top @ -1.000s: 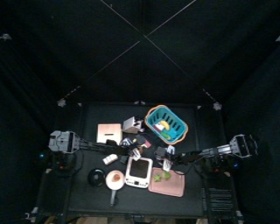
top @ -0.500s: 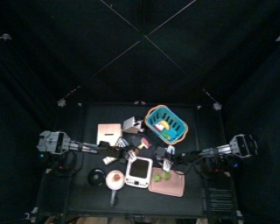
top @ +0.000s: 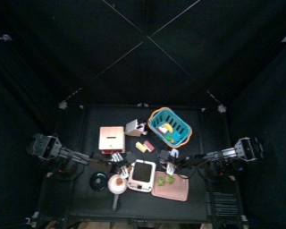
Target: Place eggshell in pan
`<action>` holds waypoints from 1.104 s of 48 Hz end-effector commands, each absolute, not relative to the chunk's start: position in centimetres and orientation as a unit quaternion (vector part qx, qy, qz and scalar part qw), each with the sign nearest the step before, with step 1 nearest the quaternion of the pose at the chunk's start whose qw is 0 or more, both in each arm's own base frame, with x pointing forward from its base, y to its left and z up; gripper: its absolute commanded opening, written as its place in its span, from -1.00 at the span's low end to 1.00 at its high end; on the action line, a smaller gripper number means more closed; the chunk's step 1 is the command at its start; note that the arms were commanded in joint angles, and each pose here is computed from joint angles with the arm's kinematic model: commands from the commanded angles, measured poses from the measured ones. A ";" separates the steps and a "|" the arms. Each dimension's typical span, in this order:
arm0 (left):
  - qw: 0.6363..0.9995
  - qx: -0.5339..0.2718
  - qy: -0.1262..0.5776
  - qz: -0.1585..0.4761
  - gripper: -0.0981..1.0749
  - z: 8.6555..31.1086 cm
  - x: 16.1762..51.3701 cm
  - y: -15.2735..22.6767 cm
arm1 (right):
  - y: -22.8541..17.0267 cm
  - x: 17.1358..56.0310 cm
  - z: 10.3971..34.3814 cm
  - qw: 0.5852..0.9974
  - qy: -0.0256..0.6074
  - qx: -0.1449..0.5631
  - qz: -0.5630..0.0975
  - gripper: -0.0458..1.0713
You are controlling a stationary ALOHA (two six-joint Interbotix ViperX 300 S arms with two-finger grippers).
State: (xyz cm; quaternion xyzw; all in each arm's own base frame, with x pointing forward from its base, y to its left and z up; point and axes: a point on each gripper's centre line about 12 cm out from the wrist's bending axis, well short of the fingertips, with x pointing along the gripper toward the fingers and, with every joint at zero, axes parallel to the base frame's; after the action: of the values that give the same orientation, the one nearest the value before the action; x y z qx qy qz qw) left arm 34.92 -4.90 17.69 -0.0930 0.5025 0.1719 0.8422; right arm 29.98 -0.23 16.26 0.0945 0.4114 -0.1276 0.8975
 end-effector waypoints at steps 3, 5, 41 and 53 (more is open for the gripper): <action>0.846 -0.083 0.512 0.126 -0.13 18.4 33.8 -7.4 | -0.2 30.3 17.2 0.904 0.397 0.098 -0.124 0.30; 0.844 -0.087 0.516 0.114 -0.13 18.6 33.5 -8.0 | -0.2 30.3 17.1 0.904 0.397 0.097 -0.124 0.30; 0.766 -0.141 0.625 0.049 0.12 14.3 29.2 -12.1 | -0.4 30.9 16.5 0.900 0.406 0.095 -0.128 0.30; 0.775 -0.138 0.615 0.051 0.37 14.0 29.7 -11.8 | -0.4 30.9 16.5 0.900 0.406 0.096 -0.128 0.30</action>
State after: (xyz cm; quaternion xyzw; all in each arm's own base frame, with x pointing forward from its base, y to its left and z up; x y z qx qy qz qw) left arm 29.22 -11.88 13.43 -0.1352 0.6251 0.0518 0.7670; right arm 30.33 -0.37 15.36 0.0926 0.4239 -0.1309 0.8914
